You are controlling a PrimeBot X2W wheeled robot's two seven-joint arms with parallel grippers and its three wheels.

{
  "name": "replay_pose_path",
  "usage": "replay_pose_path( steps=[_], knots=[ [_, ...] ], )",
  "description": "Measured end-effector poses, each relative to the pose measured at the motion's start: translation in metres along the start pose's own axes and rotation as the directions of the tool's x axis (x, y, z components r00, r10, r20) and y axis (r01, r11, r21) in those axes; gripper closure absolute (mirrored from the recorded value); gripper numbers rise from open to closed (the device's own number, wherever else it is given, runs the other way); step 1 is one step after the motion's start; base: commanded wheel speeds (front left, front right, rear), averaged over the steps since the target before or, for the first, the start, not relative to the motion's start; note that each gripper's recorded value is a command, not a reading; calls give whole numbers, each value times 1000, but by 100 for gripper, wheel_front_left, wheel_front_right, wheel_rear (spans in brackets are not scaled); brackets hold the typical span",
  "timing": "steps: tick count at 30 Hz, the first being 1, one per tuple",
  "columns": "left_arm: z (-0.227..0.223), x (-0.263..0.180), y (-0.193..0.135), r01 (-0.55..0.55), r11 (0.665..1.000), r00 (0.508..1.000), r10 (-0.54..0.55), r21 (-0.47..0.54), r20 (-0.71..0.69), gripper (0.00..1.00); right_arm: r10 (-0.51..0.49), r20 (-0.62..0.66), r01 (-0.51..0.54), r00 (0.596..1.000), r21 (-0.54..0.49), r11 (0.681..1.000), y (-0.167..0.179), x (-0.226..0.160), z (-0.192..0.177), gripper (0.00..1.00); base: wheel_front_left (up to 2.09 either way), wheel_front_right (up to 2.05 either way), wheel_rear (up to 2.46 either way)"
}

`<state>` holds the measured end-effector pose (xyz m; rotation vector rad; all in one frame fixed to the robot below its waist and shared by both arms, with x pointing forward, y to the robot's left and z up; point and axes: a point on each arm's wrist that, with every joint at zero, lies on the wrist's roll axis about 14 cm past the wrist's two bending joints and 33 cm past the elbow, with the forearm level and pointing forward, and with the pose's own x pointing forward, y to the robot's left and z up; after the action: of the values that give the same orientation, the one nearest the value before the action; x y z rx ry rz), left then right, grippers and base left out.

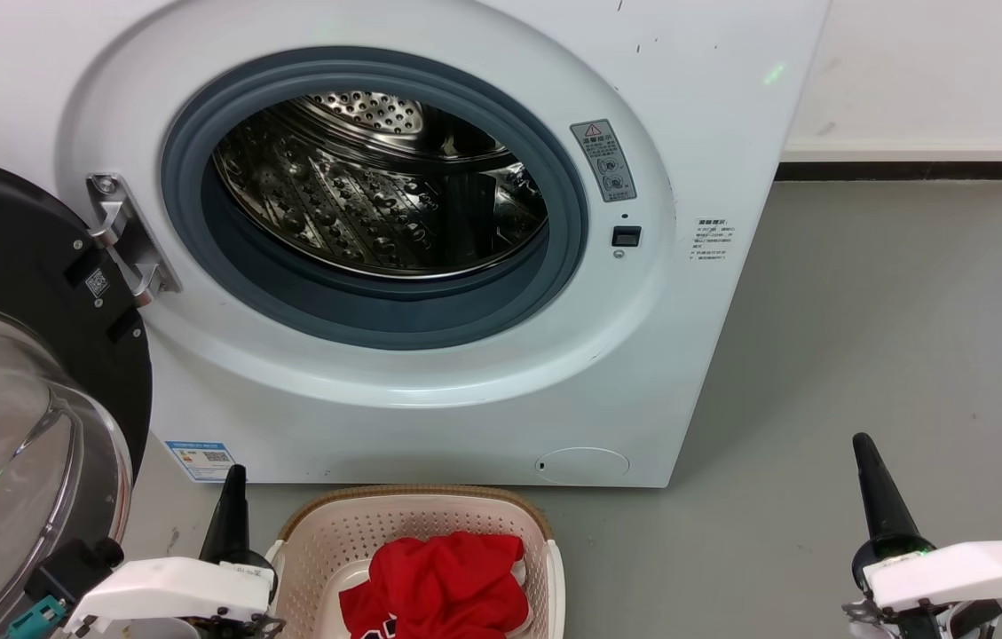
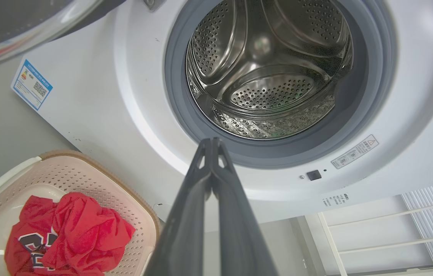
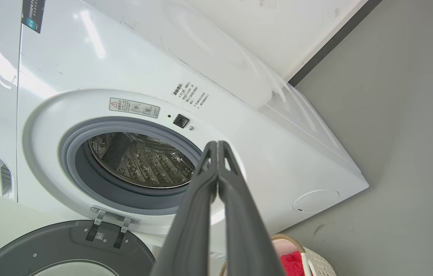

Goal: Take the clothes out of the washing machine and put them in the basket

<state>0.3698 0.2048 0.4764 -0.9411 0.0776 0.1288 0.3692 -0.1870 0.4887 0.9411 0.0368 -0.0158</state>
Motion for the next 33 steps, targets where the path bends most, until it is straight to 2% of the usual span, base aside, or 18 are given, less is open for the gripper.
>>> replay_pose_path(
  steps=[18,33],
  knots=[
    [2,5,-7,25,979,1000,-29,-200,-13,100,-4,7,3,1000,197,980,1,7,7,100,0,0,0],
    [4,9,-13,53,935,998,-62,-350,-16,100,-2,6,0,1000,346,938,1,11,11,100,0,0,0]
  ],
)
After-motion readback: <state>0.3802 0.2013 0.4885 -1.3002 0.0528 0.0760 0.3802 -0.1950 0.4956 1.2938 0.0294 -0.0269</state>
